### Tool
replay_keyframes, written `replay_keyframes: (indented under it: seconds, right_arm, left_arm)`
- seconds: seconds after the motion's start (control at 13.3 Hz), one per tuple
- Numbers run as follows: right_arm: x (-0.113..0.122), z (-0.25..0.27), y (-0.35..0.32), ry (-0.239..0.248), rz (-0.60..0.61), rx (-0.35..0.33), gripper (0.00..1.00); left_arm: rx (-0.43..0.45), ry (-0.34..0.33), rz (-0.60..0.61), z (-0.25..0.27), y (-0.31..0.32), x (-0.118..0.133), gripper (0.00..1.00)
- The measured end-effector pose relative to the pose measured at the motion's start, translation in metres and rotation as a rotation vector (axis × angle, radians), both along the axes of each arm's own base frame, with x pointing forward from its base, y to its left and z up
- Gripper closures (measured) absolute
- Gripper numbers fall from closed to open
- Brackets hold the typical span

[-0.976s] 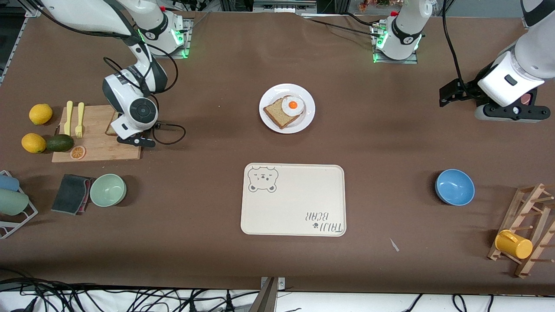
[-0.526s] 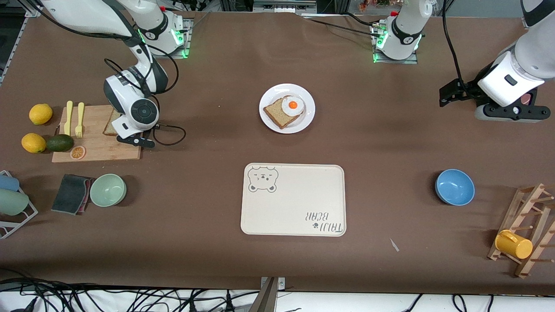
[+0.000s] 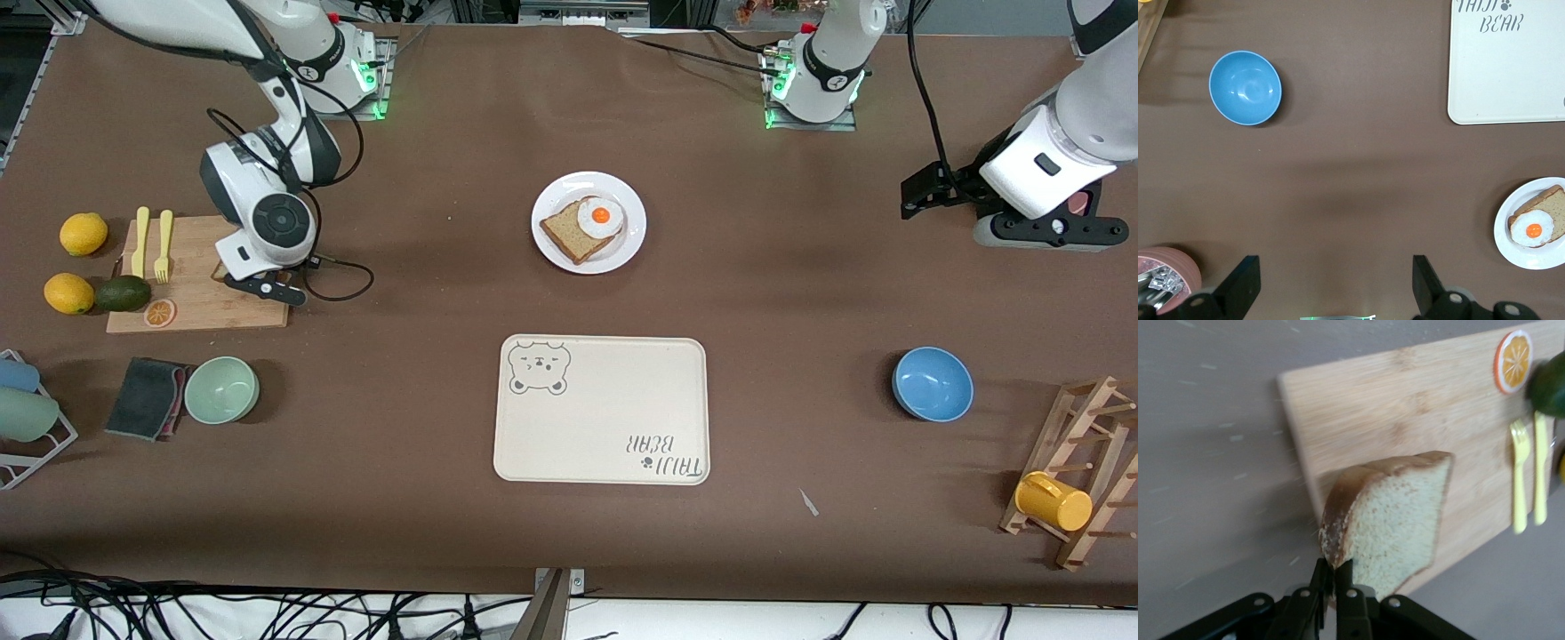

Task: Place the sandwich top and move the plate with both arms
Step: 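Close the right gripper on the bread slice edge, then lift the bread slice with the right gripper and carry it over the plate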

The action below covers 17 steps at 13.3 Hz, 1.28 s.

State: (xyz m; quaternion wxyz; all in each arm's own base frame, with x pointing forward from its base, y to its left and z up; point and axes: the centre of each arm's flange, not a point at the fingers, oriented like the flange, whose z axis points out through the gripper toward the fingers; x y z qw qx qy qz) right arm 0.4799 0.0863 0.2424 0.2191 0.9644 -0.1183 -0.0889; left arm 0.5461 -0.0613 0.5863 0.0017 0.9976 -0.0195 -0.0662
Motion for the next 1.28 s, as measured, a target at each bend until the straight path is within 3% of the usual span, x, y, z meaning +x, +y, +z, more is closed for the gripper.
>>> replay_keyframes:
  seconds: [0.23, 0.53, 0.75, 0.98, 1.13, 1.28]
  right_arm:
    - [-0.002, 0.074, 0.046, -0.025, 0.03, 0.072, 0.94]
    - [-0.001, 0.145, 0.086, -0.041, 0.013, 0.283, 0.94]
    - [-0.005, 0.187, 0.147, -0.074, 0.073, 0.403, 0.94]
    - [-0.031, 0.212, 0.228, -0.078, 0.154, 0.494, 0.94]
    - [-0.051, 0.228, 0.277, -0.051, 0.17, 0.618, 0.94]
    - [-0.075, 0.241, 0.323, -0.056, 0.229, 0.697, 0.94]
  left_arm:
    - [0.0, 0.0, 0.0, 0.0, 0.0, 0.0, 0.0]
    - [0.0, 0.0, 0.0, 0.0, 0.0, 0.0, 0.0]
    - [0.0, 0.002, 0.0, -0.001, 0.0, 0.0, 0.0]
    - [-0.001, 0.007, 0.0, -0.003, 0.0, 0.001, 0.0]
    - [-0.001, 0.011, 0.001, -0.006, 0.001, 0.003, 0.0]
    - [-0.002, 0.015, 0.001, -0.009, 0.001, 0.005, 0.0]
